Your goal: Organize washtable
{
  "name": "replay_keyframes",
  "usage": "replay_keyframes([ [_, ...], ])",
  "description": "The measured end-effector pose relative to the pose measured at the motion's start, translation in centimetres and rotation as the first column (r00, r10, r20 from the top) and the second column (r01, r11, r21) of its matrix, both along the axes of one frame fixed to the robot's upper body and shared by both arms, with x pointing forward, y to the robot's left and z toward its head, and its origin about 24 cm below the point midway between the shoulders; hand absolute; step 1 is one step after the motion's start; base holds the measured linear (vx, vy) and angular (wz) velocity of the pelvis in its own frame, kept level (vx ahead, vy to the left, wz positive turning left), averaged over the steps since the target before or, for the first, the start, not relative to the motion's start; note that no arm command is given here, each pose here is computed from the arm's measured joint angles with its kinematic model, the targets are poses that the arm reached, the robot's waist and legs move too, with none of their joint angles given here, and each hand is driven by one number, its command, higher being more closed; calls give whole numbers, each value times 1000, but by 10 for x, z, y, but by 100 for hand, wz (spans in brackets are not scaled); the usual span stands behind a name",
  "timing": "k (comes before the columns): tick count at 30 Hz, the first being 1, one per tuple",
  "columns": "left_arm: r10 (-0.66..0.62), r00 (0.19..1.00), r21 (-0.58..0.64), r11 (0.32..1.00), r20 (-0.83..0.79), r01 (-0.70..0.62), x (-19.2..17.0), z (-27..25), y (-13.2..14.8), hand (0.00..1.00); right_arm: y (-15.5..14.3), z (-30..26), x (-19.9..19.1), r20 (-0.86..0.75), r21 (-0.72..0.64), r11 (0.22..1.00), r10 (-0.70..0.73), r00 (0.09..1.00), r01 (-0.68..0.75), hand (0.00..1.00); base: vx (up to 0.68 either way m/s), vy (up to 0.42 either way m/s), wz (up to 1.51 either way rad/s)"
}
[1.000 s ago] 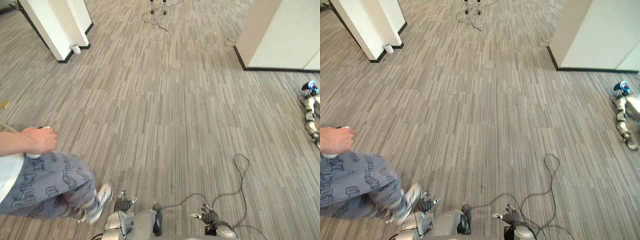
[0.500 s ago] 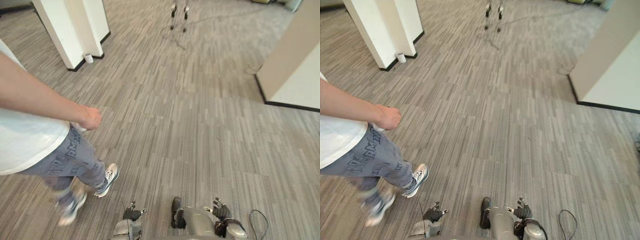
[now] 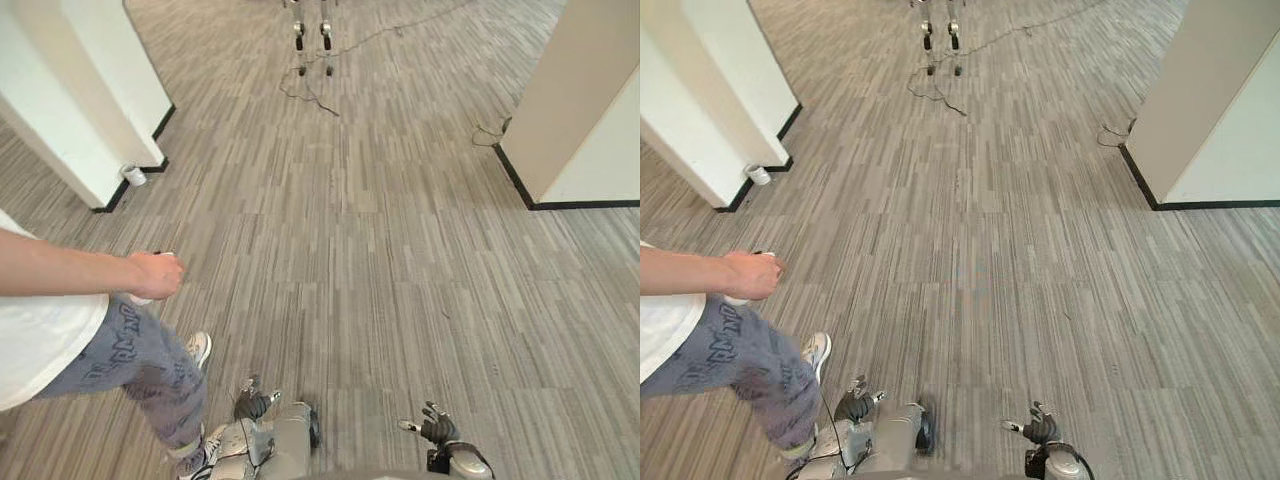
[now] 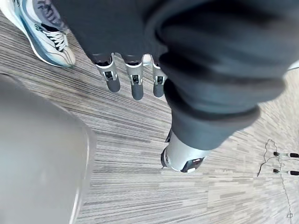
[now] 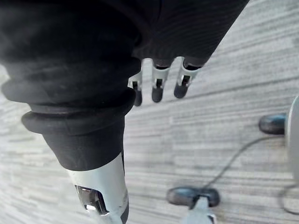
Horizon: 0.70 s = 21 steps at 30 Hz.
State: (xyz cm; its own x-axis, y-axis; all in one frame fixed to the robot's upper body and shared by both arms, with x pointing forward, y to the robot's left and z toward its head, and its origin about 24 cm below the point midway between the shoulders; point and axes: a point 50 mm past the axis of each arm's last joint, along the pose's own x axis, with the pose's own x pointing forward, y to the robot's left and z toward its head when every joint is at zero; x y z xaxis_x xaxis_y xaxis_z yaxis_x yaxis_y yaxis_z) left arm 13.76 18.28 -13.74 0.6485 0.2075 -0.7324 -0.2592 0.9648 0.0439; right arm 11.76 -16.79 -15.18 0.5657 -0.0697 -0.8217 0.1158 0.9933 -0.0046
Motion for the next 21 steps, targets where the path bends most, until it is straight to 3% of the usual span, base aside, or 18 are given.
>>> replay_keyframes([
  [3, 52, 998, 27, 998, -28, -51, -10, -2, 17, 0, 12, -5, -14, -40, 35, 999, -3, 999, 5, 0, 630, 342, -32],
  [7, 40, 998, 27, 999, -58, -38, -7, -5, 18, 0, 6, -2, -11, -20, 22, 1000, -12, 1000, 12, 0, 630, 343, 4],
  [15, -25, 996, -32, 999, -90, 22, -7, -11, -9, 0, -8, 5, -4, 51, 5, 996, -86, 995, 86, 0, 500, 152, 20],
  [21, -64, 995, -98, 994, -80, 56, -2, -11, -39, 0, -17, 8, 4, 70, -20, 997, -70, 995, 72, 0, 796, -4, 68],
])
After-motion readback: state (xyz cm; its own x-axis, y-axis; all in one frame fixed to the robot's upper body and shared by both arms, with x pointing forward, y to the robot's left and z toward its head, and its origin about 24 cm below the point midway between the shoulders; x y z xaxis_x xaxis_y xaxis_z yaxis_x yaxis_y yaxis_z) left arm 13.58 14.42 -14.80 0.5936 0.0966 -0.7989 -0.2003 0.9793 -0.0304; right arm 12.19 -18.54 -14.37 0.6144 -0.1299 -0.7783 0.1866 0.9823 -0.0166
